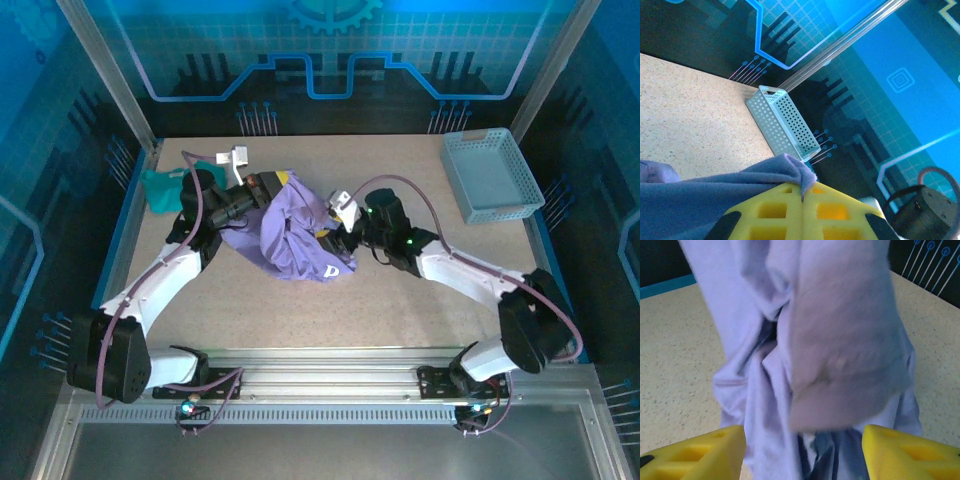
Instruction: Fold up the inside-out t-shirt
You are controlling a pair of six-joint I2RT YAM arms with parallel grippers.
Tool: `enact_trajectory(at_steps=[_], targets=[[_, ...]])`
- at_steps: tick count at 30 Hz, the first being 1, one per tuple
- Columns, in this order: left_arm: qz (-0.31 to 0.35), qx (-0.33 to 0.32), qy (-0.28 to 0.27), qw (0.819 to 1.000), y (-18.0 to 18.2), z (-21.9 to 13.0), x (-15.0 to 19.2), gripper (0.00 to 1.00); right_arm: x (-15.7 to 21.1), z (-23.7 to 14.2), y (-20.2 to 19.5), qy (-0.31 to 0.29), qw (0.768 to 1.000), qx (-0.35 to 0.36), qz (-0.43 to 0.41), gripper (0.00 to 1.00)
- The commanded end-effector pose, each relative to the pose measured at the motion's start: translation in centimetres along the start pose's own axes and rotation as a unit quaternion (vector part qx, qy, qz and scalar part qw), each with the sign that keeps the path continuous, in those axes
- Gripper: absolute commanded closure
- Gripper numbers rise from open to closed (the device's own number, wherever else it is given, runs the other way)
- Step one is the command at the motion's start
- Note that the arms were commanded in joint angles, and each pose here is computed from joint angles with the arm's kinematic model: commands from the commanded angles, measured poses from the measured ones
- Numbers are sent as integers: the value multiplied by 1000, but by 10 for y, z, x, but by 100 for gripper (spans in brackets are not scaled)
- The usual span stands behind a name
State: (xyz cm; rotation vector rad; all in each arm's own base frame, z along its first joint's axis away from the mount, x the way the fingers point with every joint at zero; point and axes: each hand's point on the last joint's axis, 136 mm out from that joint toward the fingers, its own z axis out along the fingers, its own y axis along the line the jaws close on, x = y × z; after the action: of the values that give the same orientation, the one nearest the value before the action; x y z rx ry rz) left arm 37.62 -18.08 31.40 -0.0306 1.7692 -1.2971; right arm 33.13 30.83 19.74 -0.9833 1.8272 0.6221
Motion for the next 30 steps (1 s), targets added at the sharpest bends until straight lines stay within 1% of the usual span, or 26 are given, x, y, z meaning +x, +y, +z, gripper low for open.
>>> enact_trajectory(at_steps=[1,3,5,6,9,11,15,17,20,22,24,26,28,30], targets=[[31,15,1,999,-15,-7,1,100,-34,9,-1,-46,999,-25,14,55],[32,4,-1,999,-10,-7,2,100,-41,8,-4,-50,998,-21,18,77],[31,-16,-7,999,-2,-8,0,100,-49,-1,-2,-55,998,-32,22,98],[30,-34,-11,999,5,-8,-1,100,-55,-9,2,-61,997,-41,27,100],[39,-106,-21,993,31,-8,-6,100,-75,-34,20,-68,993,-87,47,100],[59,-147,-24,987,44,-6,-9,100,-87,-48,30,-69,988,-120,74,100],[89,-191,-8,978,58,4,-9,91,-106,-63,36,-64,976,-163,127,100],[102,-217,-2,971,65,2,-6,76,-110,-66,33,-58,973,-169,149,100],[124,-251,-10,960,66,-13,1,54,-110,-65,24,-53,969,-161,179,100],[144,-266,-14,953,61,-26,12,45,-109,-64,18,-49,965,-161,200,99],[172,-261,-8,950,44,-36,31,39,-109,-61,13,-41,963,-155,216,99],[201,-232,7,952,25,-41,53,37,-109,-59,13,-35,961,-154,225,99],[210,-183,27,960,5,-41,77,38,-110,-57,11,-31,960,-153,234,99],[203,-110,61,971,-19,-34,102,40,-111,-55,10,-28,957,-155,245,99]])
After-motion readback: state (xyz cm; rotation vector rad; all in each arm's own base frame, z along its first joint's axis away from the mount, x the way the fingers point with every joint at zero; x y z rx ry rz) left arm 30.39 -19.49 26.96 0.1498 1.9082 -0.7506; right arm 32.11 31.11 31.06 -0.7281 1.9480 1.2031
